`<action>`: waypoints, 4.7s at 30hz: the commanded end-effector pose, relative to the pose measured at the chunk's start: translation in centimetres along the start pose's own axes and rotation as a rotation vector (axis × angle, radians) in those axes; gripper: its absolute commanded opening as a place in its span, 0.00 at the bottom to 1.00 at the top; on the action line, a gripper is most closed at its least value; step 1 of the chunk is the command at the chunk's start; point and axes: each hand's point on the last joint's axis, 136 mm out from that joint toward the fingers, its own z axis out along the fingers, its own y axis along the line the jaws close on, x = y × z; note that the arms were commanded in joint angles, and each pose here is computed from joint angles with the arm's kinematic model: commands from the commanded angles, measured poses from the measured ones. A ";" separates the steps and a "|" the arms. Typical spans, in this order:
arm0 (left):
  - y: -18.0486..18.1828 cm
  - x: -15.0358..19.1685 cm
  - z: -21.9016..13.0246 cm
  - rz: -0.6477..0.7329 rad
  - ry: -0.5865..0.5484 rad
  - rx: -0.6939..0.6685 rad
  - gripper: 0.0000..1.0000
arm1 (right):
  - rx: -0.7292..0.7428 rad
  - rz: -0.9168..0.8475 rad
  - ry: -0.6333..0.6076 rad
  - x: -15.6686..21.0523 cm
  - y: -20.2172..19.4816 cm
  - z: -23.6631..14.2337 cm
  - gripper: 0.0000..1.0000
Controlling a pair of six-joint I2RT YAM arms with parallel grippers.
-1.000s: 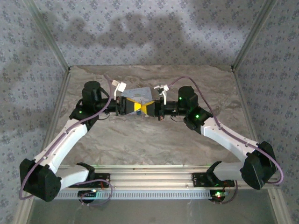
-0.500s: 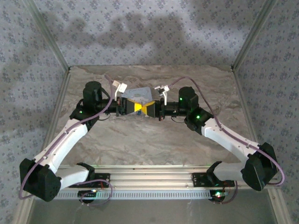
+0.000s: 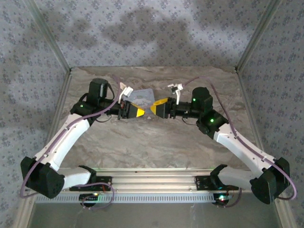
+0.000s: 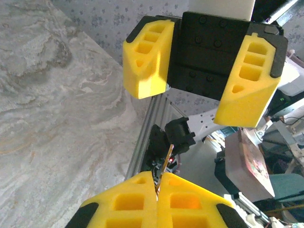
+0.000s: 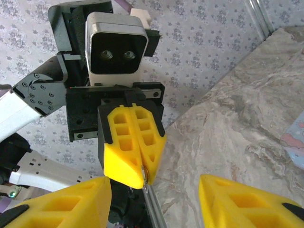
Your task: Unlock the padlock with the key
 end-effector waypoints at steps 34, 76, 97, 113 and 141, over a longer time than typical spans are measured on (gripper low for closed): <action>-1.2 0.3 -1.0 0.037 -0.005 -0.104 0.44 | 0.009 -0.046 0.084 0.3 1.1 2.3 0.00; 3.5 0.0 -2.3 0.048 -0.375 -0.053 0.54 | -0.221 -0.085 0.059 0.1 -3.0 5.0 0.00; 3.0 0.0 -1.5 0.080 -0.386 -0.033 0.33 | -0.225 -0.089 0.060 0.5 -2.4 5.8 0.00; 3.3 0.4 -1.2 0.071 -0.374 -0.043 0.21 | -0.217 -0.094 0.050 0.5 -2.2 6.1 0.00; 9.4 8.3 -3.8 -0.056 -0.287 -0.477 0.00 | 0.553 0.106 0.135 5.0 -14.8 4.4 0.60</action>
